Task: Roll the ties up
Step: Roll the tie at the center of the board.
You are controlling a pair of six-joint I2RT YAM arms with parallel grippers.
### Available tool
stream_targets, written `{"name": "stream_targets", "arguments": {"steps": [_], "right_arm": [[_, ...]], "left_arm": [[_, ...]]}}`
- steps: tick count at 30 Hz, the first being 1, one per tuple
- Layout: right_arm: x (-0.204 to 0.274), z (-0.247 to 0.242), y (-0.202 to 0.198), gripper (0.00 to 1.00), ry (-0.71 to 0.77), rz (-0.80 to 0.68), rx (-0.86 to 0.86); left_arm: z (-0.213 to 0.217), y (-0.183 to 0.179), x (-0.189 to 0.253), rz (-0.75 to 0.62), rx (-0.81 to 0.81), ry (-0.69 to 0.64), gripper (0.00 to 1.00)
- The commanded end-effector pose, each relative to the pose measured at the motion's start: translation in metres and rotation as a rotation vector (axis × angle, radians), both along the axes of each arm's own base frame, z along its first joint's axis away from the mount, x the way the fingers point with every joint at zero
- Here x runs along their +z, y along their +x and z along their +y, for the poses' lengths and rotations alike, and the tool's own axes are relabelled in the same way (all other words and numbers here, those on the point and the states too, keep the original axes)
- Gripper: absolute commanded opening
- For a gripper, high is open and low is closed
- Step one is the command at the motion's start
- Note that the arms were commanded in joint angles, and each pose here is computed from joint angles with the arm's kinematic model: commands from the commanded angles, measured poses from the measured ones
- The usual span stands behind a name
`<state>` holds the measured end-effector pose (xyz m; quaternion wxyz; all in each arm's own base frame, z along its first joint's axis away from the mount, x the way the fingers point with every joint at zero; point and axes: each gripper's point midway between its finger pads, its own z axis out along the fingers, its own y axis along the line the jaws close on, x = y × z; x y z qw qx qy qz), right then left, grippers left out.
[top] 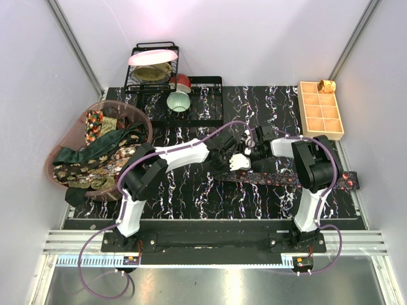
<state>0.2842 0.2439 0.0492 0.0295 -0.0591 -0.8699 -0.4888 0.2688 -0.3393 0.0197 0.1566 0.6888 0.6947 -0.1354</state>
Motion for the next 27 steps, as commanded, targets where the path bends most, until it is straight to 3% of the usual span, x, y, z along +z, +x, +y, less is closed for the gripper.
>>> {"name": "stream_targets", "arguments": {"steps": [1,14,17,19,22,27], "right_arm": [[-0.006,0.019,-0.003,0.34,0.034,-0.005,0.029],[-0.01,0.032,0.01,0.32,0.12,-0.033,0.011],[-0.006,0.033,0.009,0.24,0.116,-0.035,0.014],[-0.01,0.029,0.009,0.0,0.079,-0.037,0.011],[-0.02,0.023,0.008,0.0,0.006,-0.029,0.014],[-0.03,0.012,0.006,0.0,-0.089,-0.045,0.033]], "left_arm": [[0.038,-0.026,-0.037,0.126,0.025,0.178,0.31],[0.036,-0.028,-0.038,0.147,0.019,0.143,0.31],[0.036,-0.026,-0.038,0.144,0.019,0.143,0.31],[0.036,-0.026,-0.038,0.149,0.024,0.139,0.32],[0.035,-0.026,-0.035,0.162,0.034,0.12,0.34],[0.033,-0.017,-0.023,0.157,0.07,0.057,0.48]]}}
